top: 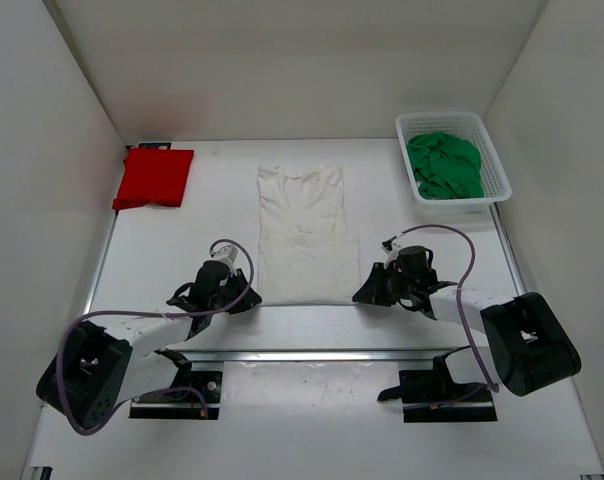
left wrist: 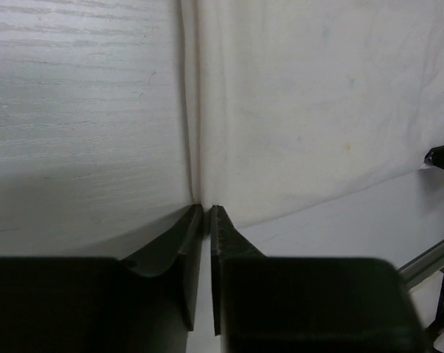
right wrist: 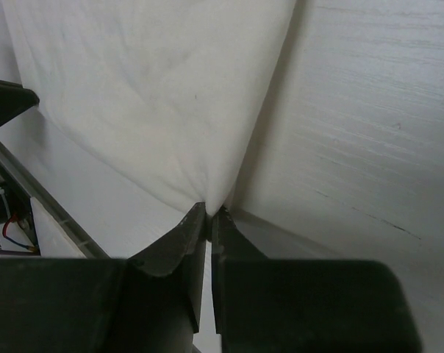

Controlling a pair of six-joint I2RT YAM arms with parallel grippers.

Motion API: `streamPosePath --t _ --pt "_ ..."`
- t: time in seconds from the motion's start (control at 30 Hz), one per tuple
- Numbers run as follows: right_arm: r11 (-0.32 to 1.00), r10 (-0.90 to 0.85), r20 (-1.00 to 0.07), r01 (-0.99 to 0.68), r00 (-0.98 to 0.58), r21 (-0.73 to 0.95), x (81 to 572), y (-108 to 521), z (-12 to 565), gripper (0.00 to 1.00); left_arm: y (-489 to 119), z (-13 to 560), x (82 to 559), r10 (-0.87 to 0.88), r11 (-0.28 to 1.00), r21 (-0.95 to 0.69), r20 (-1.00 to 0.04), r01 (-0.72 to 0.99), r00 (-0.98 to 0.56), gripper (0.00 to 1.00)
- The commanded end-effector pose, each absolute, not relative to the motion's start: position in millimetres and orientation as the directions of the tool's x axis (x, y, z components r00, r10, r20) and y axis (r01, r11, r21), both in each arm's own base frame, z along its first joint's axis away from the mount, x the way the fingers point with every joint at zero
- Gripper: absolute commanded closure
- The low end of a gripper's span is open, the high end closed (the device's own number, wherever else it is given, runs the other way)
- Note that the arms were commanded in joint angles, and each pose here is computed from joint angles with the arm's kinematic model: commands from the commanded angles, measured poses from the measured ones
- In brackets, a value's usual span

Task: Fold and stack the t-shirts
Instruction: Grab one side of the 2/3 rectangular tshirt with both arms, then fold the long partially folded tshirt into a neat square

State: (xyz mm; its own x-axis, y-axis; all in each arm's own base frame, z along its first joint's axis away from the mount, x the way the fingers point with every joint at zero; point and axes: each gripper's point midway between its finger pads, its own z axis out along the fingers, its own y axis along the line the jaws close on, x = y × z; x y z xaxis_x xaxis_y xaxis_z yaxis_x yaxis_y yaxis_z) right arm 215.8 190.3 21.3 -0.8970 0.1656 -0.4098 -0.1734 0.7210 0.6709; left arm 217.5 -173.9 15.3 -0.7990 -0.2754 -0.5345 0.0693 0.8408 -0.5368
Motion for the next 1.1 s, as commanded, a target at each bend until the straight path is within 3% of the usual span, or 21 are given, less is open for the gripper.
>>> streamPosePath --t 0.0,0.1,0.37,0.53,0.67,0.87,1.0,1.07 --pt "0.731 0.162 -0.433 -0.187 -0.887 0.657 218.6 189.0 22.1 0.98 -167.7 -1.9 202.4 -0.222 0.872 -0.487 -0.488 0.053 -0.844 0.82" --pt "0.738 0.133 -0.431 -0.201 -0.892 0.644 212.1 191.3 20.7 1.0 -168.4 0.2 201.6 -0.206 0.877 -0.476 -0.482 0.058 -0.852 1.0" --pt "0.77 0.046 -0.366 -0.201 -0.929 0.606 147.2 189.5 11.6 1.0 -153.8 12.3 158.1 -0.072 0.906 -0.4 -0.467 0.138 -0.881 1.0" --pt "0.756 0.031 -0.394 -0.237 -0.919 0.611 127.9 198.9 50.3 1.0 -177.0 50.2 129.3 -0.089 0.834 -0.528 -0.419 0.162 -0.904 1.0" --pt "0.733 0.06 -0.501 -0.303 -0.864 0.61 166.9 203.0 96.6 1.0 -173.6 106.3 171.3 -0.144 0.821 -0.534 -0.536 0.201 -0.832 1.0" --pt "0.747 0.13 -0.657 -0.362 -0.743 0.557 283.1 192.4 171.5 1.0 -166.5 170.6 277.1 -0.264 0.82 -0.543 -0.638 0.18 -0.724 1.0" --pt "0.743 0.203 -0.677 -0.339 -0.707 0.577 350.6 181.8 191.7 1.0 -173.2 202.9 338.9 -0.357 0.813 -0.562 -0.689 0.154 -0.631 1.0" --pt "0.736 0.217 -0.659 -0.323 -0.72 0.595 386.4 184.1 183.1 1.0 -183.2 190.4 367.7 -0.359 0.817 -0.563 -0.665 0.124 -0.655 1.0"
